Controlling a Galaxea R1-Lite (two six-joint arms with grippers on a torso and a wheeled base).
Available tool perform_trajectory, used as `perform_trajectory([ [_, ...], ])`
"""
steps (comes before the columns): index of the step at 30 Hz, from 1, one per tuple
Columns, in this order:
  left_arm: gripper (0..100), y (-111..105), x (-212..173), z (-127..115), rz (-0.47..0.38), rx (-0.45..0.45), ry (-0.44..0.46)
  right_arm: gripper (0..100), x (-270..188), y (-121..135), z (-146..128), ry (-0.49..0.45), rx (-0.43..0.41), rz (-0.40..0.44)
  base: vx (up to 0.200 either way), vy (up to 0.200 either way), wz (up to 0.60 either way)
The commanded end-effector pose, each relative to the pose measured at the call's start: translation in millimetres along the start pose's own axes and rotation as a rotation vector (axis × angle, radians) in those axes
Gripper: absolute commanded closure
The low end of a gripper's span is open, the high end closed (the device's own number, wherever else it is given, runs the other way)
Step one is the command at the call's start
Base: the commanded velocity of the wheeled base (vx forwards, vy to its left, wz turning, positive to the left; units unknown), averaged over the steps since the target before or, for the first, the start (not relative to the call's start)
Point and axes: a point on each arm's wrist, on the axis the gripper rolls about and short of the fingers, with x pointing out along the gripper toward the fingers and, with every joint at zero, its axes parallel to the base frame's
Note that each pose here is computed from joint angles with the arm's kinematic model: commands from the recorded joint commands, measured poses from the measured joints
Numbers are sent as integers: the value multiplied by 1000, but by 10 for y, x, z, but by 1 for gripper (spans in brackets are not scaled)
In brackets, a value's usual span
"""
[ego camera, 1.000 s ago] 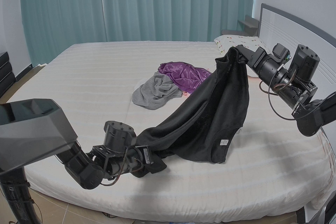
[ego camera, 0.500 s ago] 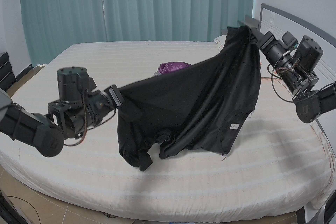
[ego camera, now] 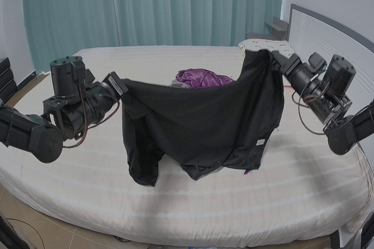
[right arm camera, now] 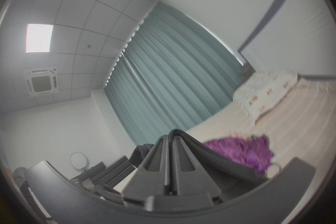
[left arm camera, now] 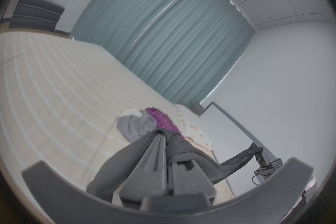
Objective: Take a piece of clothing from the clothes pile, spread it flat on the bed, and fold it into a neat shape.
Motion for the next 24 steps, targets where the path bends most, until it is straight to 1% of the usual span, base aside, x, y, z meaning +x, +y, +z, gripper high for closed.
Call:
perform_trajectory([
  [1, 100, 296, 83, -517, 89, -22, 184, 100, -143, -157, -505, 173, 84, -55, 0, 0, 0],
  [3, 100, 324, 51, -634, 106, -46, 225, 100, -196, -221, -595, 199, 111, -80, 0, 0, 0],
  [6, 100, 306, -20, -769, 110, -75, 270, 100, -285, -317, -706, 244, 113, -124, 0, 0, 0],
  [8, 100, 312, -47, -798, 114, -77, 281, 100, -311, -344, -721, 251, 116, -137, 0, 0, 0],
  [9, 100, 333, -101, -850, 122, -72, 301, 100, -365, -379, -745, 264, 116, -160, 0, 0, 0],
  [11, 100, 355, -134, -886, 127, -69, 313, 100, -416, -407, -775, 275, 113, -186, 0, 0, 0],
  [18, 100, 403, -206, -918, 118, -72, 303, 100, -436, -463, -843, 278, 110, -207, 0, 0, 0],
  [24, 100, 466, -237, -979, 139, -70, 325, 100, -482, -442, -845, 285, 130, -209, 0, 0, 0],
])
